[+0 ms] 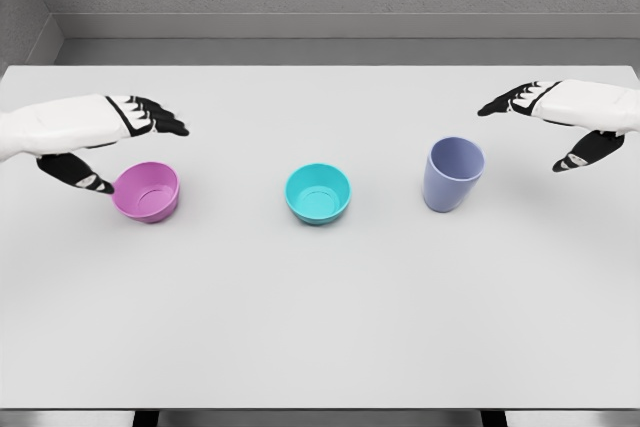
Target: Stacking bowl and cup with both arms
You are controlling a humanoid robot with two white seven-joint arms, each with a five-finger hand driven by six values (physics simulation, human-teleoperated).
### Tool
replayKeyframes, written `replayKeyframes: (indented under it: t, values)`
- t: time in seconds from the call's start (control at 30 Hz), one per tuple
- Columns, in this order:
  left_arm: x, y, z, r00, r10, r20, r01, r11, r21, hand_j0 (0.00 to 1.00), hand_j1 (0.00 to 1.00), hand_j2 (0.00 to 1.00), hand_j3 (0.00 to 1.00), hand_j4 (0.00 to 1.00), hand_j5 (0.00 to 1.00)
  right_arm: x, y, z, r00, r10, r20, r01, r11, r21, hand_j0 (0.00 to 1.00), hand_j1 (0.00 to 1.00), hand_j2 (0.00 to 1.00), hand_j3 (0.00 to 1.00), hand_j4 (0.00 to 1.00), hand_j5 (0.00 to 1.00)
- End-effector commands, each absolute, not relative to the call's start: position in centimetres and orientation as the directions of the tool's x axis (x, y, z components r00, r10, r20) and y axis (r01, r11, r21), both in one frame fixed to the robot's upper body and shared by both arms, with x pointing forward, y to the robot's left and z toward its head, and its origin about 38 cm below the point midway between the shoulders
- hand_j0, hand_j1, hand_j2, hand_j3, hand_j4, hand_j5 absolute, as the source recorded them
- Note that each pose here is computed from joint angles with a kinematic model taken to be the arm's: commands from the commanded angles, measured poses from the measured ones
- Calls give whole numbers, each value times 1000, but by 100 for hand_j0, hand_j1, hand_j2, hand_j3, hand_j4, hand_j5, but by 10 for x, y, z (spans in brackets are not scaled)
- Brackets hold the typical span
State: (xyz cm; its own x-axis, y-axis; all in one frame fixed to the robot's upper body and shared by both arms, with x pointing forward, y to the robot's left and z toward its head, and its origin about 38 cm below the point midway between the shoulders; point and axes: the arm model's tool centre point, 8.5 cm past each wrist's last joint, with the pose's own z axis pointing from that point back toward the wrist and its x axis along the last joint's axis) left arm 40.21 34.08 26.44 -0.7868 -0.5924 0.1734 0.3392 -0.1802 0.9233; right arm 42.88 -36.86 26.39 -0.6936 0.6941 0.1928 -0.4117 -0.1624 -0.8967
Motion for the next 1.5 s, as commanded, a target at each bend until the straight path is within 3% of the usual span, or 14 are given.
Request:
replayKeyframes:
  t: [0.0,0.17,0.23,0.53,1.47]
  values:
    - [404,345,259,-781,-619,87,315,-271,910,100,100,100,100,100,100,430,-367,265,-692,693,200,-405,-144,-903,100,100,100,100,100,100]
    - [407,353,256,-765,-640,64,317,-289,903,100,100,100,100,100,100,429,-368,266,-693,694,195,-398,-143,-906,100,100,100,100,100,100]
    - [412,349,248,-761,-646,57,318,-295,901,100,100,100,100,100,100,432,-370,271,-685,703,190,-332,-69,-941,100,100,100,100,100,100]
    - [423,351,223,-735,-675,69,355,-297,887,100,100,100,100,100,100,429,-375,274,-682,711,171,-342,-103,-934,100,100,100,100,100,100]
    - [423,346,202,-730,-680,66,378,-321,868,100,100,100,100,100,100,438,-303,238,-772,587,244,-426,-193,-884,100,100,100,100,100,100]
